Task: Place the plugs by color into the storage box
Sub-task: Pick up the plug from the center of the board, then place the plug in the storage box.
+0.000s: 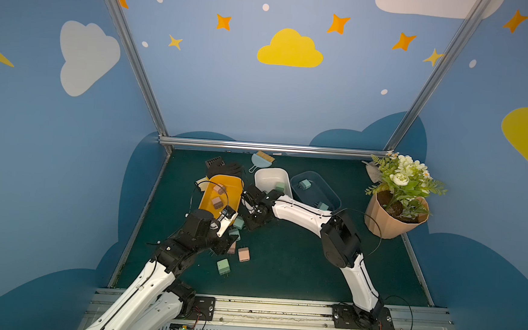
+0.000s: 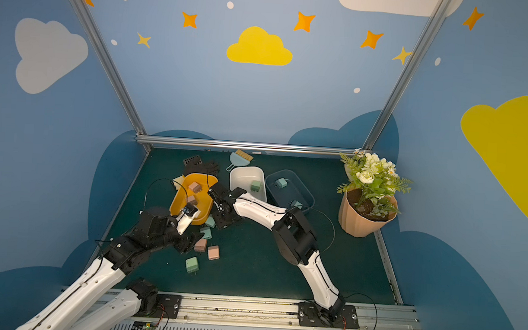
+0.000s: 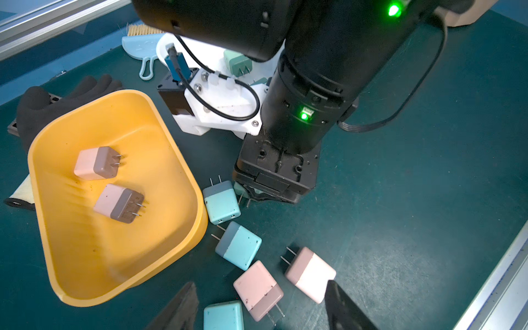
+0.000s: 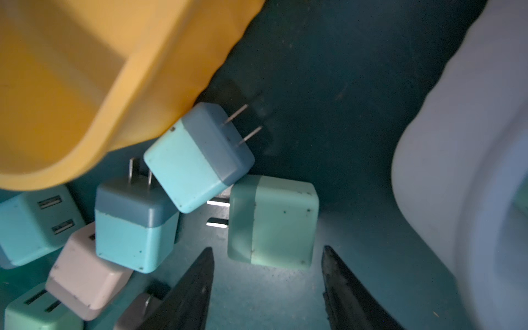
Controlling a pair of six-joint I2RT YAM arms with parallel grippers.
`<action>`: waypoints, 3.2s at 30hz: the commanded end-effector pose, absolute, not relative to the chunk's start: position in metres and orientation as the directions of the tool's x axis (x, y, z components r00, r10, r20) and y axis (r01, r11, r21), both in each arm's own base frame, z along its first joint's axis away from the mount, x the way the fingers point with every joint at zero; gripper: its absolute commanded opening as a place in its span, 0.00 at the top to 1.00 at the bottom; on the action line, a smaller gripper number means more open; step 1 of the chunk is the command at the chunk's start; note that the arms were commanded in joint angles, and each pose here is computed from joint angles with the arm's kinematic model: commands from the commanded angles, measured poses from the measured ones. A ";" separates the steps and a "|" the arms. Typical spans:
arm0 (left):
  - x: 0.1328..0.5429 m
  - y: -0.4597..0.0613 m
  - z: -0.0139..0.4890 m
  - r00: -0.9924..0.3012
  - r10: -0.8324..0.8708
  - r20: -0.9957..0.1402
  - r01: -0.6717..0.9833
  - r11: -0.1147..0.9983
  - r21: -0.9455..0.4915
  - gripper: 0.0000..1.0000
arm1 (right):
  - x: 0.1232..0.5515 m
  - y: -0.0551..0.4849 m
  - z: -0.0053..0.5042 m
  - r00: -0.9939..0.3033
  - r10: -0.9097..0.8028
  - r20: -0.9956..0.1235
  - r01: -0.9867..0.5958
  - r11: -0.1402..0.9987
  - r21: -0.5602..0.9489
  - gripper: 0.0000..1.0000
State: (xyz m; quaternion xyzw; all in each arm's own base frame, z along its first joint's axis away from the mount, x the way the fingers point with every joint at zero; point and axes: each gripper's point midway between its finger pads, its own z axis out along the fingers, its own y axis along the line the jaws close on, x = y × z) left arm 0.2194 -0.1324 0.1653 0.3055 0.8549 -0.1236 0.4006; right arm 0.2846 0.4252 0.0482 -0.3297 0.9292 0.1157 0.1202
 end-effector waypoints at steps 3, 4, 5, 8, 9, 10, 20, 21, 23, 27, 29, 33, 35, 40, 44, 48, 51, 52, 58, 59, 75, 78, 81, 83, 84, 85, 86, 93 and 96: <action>0.215 -0.135 0.164 -0.488 0.432 -0.758 0.642 0.766 0.024 0.28 | 0.285 0.421 0.036 -0.766 -0.591 -0.254 -0.633 0.763 0.135 0.39; 0.215 -0.135 0.164 -0.488 0.433 -0.758 0.644 0.765 0.023 0.28 | 0.285 0.422 0.037 -0.764 -0.592 -0.256 -0.635 0.761 0.136 0.39; 0.215 -0.135 0.164 -0.488 0.432 -0.758 0.644 0.765 0.022 0.28 | 0.285 0.422 0.036 -0.766 -0.590 -0.256 -0.633 0.761 0.138 0.39; 0.215 -0.136 0.164 -0.487 0.433 -0.758 0.646 0.763 0.021 0.28 | 0.285 0.422 0.038 -0.765 -0.589 -0.259 -0.634 0.761 0.141 0.41; 0.215 -0.136 0.163 -0.488 0.434 -0.757 0.647 0.762 0.020 0.28 | 0.285 0.422 0.037 -0.764 -0.590 -0.259 -0.634 0.760 0.139 0.41; 0.215 -0.136 0.163 -0.490 0.434 -0.756 0.647 0.762 0.019 0.28 | 0.285 0.421 0.037 -0.765 -0.590 -0.258 -0.634 0.761 0.138 0.42; 0.214 -0.137 0.161 -0.491 0.437 -0.754 0.653 0.758 0.014 0.28 | 0.289 0.424 0.038 -0.745 -0.605 -0.279 -0.654 0.746 0.127 0.42; 0.214 -0.137 0.160 -0.494 0.438 -0.751 0.653 0.758 0.012 0.28 | 0.289 0.425 0.038 -0.742 -0.609 -0.280 -0.657 0.743 0.128 0.42; 0.215 -0.137 0.160 -0.497 0.438 -0.749 0.652 0.758 0.010 0.28 | 0.290 0.424 0.034 -0.740 -0.614 -0.273 -0.660 0.741 0.123 0.42; 0.215 -0.137 0.158 -0.500 0.441 -0.745 0.652 0.758 0.012 0.28 | 0.290 0.425 0.029 -0.743 -0.614 -0.266 -0.659 0.741 0.130 0.42; 0.215 -0.137 0.157 -0.502 0.442 -0.743 0.651 0.759 0.011 0.28 | 0.291 0.426 0.028 -0.744 -0.614 -0.265 -0.659 0.741 0.133 0.42; 0.215 -0.136 0.157 -0.502 0.443 -0.743 0.651 0.759 0.012 0.28 | 0.290 0.425 0.028 -0.742 -0.615 -0.265 -0.660 0.739 0.132 0.46; 0.215 -0.137 0.157 -0.500 0.443 -0.744 0.655 0.755 0.010 0.28 | 0.292 0.424 0.032 -0.740 -0.613 -0.277 -0.660 0.741 0.121 0.49; 0.215 -0.137 0.156 -0.502 0.442 -0.743 0.655 0.755 0.007 0.27 | 0.289 0.420 0.047 -0.734 -0.603 -0.311 -0.658 0.745 0.110 0.56; 0.216 -0.137 0.154 -0.509 0.445 -0.737 0.656 0.755 0.004 0.27 | 0.279 0.422 0.066 -0.724 -0.593 -0.351 -0.669 0.727 0.152 0.60; 0.212 -0.138 0.148 -0.522 0.447 -0.726 0.662 0.750 -0.014 0.24 | 0.273 0.423 0.080 -0.719 -0.587 -0.373 -0.678 0.710 0.191 0.62; 0.206 -0.145 0.146 -0.531 0.445 -0.721 0.687 0.724 -0.058 0.24 | 0.268 0.422 0.088 -0.719 -0.582 -0.380 -0.680 0.703 0.209 0.64; 0.205 -0.148 0.147 -0.530 0.443 -0.723 0.695 0.715 -0.071 0.24 | 0.266 0.421 0.091 -0.719 -0.583 -0.379 -0.681 0.701 0.214 0.64; 0.203 -0.153 0.149 -0.526 0.438 -0.729 0.710 0.698 -0.092 0.24 | 0.259 0.414 0.109 -0.724 -0.559 -0.405 -0.674 0.697 0.244 0.66; 0.203 -0.152 0.150 -0.525 0.436 -0.731 0.708 0.700 -0.091 0.24 | 0.259 0.414 0.112 -0.724 -0.556 -0.408 -0.674 0.696 0.248 0.66; 0.208 -0.170 0.190 -0.445 0.352 -0.824 0.746 0.655 -0.123 0.24 | 0.301 0.385 0.165 -0.754 -0.468 -0.461 -0.630 0.715 0.304 0.67; 0.214 -0.173 0.197 -0.433 0.350 -0.830 0.749 0.652 -0.116 0.24 | 0.318 0.370 0.169 -0.765 -0.448 -0.463 -0.607 0.743 0.283 0.67; 0.223 -0.178 0.201 -0.427 0.370 -0.825 0.758 0.643 -0.104 0.24 | 0.339 0.354 0.171 -0.783 -0.408 -0.469 -0.567 0.778 0.270 0.67; 0.231 -0.180 0.202 -0.423 0.390 -0.818 0.764 0.639 -0.090 0.24 | 0.355 0.344 0.169 -0.801 -0.369 -0.471 -0.524 0.813 0.254 0.67; 0.236 -0.182 0.203 -0.421 0.397 -0.815 0.763 0.641 -0.082 0.24 | 0.364 0.339 0.167 -0.809 -0.350 -0.473 -0.502 0.830 0.242 0.67; 0.242 -0.183 0.204 -0.421 0.405 -0.812 0.763 0.642 -0.075 0.24 | 0.372 0.335 0.165 -0.814 -0.338 -0.473 -0.485 0.843 0.232 0.67; 0.247 -0.185 0.205 -0.417 0.410 -0.811 0.765 0.640 -0.069 0.24 | 0.379 0.333 0.163 -0.816 -0.329 -0.475 -0.475 0.851 0.226 0.67; 0.284 -0.197 0.212 -0.367 0.446 -0.816 0.789 0.614 -0.019 0.24 | 0.435 0.331 0.151 -0.816 -0.280 -0.505 -0.438 0.870 0.226 0.67; 0.300 -0.194 0.221 -0.343 0.430 -0.836 0.782 0.623 0.000 0.23 | 0.453 0.348 0.144 -0.793 -0.291 -0.535 -0.490 0.827 0.276 0.67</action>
